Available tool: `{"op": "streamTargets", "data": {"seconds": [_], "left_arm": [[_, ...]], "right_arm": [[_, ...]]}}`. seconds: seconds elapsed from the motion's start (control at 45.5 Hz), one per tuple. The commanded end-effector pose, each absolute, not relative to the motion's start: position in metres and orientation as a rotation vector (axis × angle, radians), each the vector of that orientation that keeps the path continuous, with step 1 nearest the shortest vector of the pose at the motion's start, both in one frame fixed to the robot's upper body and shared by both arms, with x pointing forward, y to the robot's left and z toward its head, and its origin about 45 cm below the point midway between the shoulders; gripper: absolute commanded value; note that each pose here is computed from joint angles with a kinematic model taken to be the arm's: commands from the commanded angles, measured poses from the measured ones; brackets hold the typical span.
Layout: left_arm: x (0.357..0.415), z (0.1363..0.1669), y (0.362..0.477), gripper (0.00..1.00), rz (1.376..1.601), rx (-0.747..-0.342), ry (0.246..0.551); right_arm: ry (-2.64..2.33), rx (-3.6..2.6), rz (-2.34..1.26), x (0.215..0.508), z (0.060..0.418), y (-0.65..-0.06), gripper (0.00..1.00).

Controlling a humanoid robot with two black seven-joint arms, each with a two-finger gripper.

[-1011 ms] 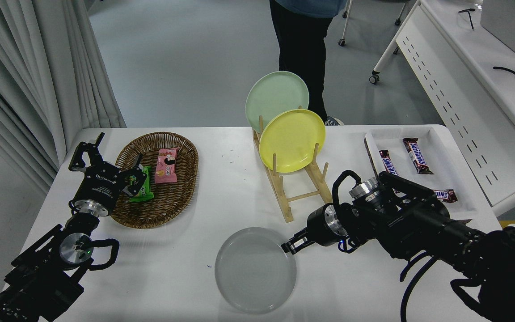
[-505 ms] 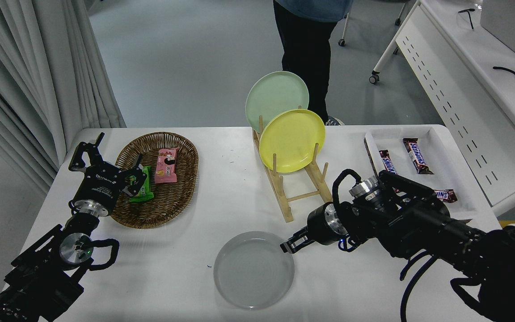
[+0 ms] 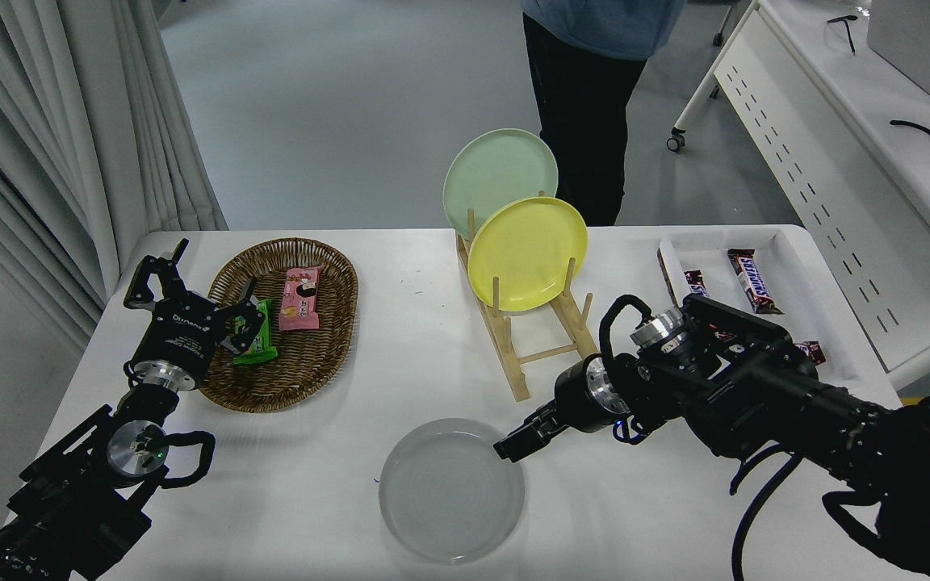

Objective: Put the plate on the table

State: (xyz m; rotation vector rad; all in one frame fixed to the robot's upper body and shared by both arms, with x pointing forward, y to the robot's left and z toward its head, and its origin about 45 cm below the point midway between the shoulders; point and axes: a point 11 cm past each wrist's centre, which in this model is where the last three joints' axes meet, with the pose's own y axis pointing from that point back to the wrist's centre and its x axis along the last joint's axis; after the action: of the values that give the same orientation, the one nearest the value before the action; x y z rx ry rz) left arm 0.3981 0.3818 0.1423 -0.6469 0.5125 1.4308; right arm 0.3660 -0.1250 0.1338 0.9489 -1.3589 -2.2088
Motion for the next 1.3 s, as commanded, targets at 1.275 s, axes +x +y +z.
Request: {"op": "streamTargets", "data": {"seconds": [1.275], "left_arm": [[0.3981, 0.1424, 0.381, 1.0, 1.43, -0.647, 0.513]], "right_arm": [[-1.558, 2.541, -1.337, 0.476, 0.323, -0.207, 1.0]]}}
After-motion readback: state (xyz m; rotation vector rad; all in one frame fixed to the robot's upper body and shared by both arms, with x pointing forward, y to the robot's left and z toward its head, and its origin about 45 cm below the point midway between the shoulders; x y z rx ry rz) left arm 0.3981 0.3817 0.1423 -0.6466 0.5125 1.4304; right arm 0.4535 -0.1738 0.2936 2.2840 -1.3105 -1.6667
